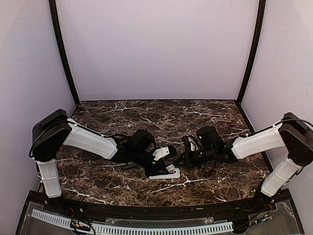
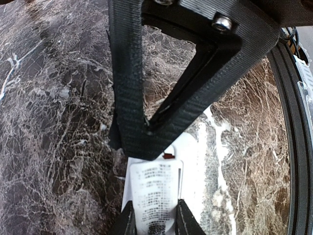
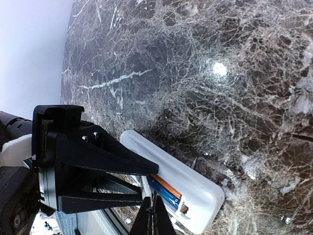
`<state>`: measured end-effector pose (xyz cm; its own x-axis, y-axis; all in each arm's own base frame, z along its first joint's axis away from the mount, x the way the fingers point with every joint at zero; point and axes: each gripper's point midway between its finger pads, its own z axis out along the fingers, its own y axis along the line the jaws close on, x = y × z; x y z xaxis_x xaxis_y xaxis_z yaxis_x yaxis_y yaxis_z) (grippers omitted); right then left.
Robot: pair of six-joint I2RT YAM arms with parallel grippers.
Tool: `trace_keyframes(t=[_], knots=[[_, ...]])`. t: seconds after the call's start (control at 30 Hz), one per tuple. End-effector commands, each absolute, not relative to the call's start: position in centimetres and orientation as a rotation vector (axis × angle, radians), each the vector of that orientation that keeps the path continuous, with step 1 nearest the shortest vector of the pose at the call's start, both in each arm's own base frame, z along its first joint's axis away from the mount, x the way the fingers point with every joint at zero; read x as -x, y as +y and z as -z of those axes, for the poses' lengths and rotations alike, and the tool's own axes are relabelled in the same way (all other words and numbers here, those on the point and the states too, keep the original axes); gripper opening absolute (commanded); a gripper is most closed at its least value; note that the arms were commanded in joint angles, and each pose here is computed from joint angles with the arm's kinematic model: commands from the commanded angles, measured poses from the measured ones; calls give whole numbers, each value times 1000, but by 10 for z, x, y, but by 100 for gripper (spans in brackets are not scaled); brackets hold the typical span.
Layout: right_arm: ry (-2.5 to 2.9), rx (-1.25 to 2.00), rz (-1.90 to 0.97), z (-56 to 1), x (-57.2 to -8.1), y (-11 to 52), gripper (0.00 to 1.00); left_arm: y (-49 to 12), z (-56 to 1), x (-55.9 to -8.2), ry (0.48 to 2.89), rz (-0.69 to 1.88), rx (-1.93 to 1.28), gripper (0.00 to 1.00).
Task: Load the batteries into the remote control
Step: Pass from the left arm to the right
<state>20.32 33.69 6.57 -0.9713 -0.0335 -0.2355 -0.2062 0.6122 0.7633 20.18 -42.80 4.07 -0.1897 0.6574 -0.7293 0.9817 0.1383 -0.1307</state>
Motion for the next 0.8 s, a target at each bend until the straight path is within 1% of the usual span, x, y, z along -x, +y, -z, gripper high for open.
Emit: trace_keyframes(t=[0.0,0.13,0.27,0.43,0.77], knots=[[2715,243,-1343,-51,-183,341,2,-415,-32,-186,1971,834,-1630,9],[2712,255,-1347,-52,-184,344,2,-415,-32,-186,1969,834,-1632,9],[2716,263,-1356,-51,-184,346,4,-416,-32,-186,1968,834,-1634,9],[2726,264,-1364,-50,-181,345,0,-416,-32,-186,1968,831,-1632,9],[2746,241,-1376,-48,-174,340,0,-414,-32,-188,1981,817,-1635,9]])
